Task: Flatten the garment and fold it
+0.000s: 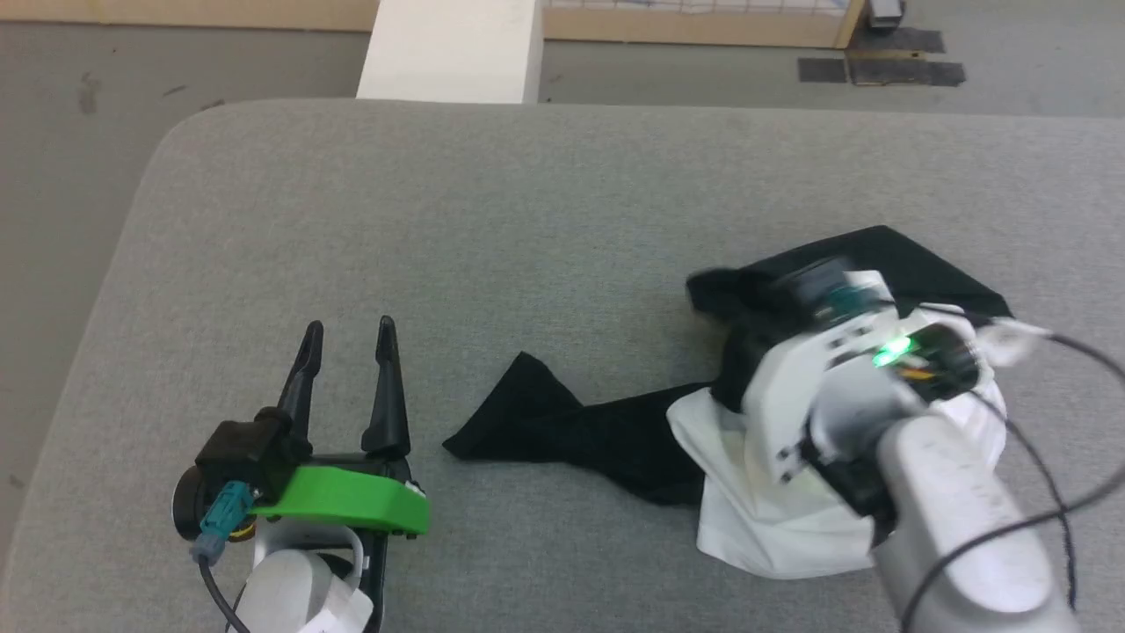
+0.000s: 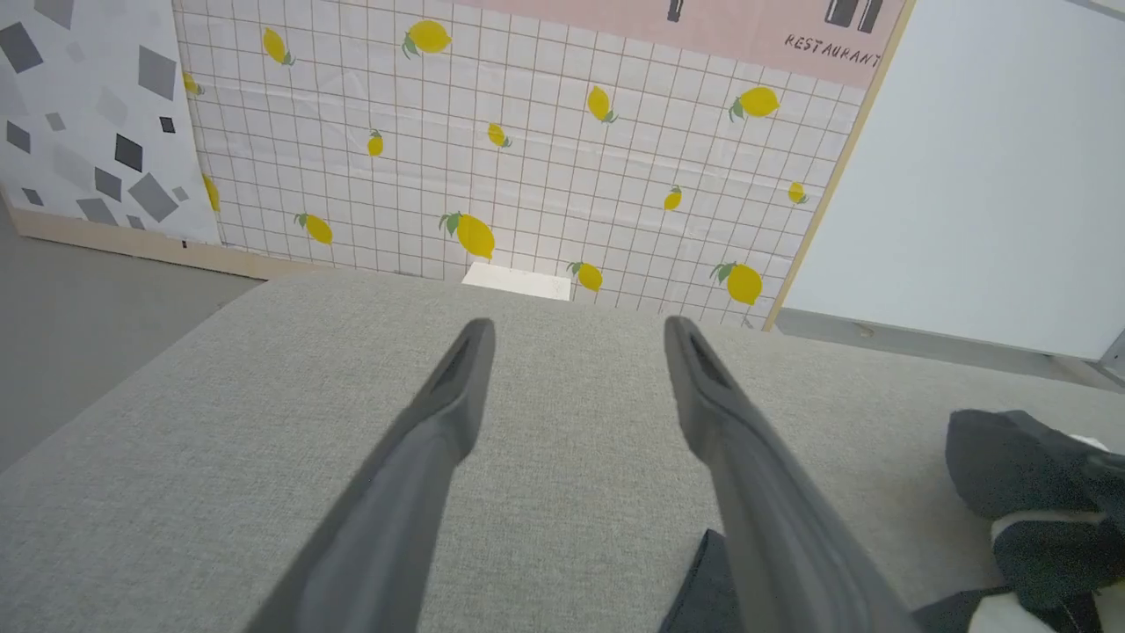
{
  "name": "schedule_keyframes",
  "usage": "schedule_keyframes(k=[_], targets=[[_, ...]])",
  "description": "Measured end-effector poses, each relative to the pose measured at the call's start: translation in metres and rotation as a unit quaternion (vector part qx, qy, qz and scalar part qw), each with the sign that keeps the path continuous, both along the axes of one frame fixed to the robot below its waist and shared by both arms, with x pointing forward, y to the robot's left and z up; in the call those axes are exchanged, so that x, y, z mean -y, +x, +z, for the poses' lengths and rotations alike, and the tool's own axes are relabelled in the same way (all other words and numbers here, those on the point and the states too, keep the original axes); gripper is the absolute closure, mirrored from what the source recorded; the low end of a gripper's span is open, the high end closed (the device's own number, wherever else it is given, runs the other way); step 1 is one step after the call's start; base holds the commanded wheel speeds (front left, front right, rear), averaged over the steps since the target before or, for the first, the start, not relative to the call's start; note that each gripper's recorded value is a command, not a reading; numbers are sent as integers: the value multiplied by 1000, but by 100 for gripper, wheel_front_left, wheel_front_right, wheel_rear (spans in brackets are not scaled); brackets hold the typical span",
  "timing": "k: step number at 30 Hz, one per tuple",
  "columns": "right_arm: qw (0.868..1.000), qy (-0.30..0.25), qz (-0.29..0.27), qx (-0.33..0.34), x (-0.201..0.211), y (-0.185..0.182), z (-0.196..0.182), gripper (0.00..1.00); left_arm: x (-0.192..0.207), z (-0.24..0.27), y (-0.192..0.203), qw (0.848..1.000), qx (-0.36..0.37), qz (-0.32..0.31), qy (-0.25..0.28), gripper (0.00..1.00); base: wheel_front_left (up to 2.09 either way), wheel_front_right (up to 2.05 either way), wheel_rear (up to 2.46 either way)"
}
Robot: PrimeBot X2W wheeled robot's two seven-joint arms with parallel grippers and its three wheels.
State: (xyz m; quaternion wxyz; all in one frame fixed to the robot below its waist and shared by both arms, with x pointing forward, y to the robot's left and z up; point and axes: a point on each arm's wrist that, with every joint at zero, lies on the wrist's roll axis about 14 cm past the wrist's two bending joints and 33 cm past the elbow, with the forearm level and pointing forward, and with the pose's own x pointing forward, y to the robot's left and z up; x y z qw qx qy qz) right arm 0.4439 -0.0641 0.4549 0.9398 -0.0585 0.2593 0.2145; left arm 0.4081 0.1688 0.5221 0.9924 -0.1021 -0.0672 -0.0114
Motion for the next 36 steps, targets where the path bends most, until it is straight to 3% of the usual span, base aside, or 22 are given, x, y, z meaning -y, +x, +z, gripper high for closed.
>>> schedule_keyframes(k=[4,10,15,18,21,22,23,27,32,36], targets=[[990,53,-94,85,52,16,45,100,8,7,0,1000,11,-14,0,0,0,0,0],[947,63,-284,139,181,-15,64,100,25,13,-1,999,20,-41,4,0,0,0,0],[900,57,-426,74,270,-85,18,100,38,18,1,998,27,-62,4,0,0,0,0],[875,59,-481,3,296,-131,-22,100,44,19,1,997,30,-70,4,0,0,0,0],[859,62,-505,-47,302,-161,-48,100,49,20,1,997,31,-76,4,0,0,0,0],[857,61,-510,-43,304,-164,-49,55,50,20,2,996,31,-79,5,0,0,0,0],[856,60,-512,-34,306,-165,-47,0,51,20,2,996,31,-81,5,0,0,0,0],[863,42,-499,66,310,-148,-11,0,59,17,3,995,27,-94,4,0,0,0,0],[880,26,-423,214,280,-112,48,0,84,4,-1,991,8,-136,1,0,0,0,0],[896,36,-375,235,248,-105,51,0,120,-19,-7,980,-39,-197,7,0,0,0,0]])
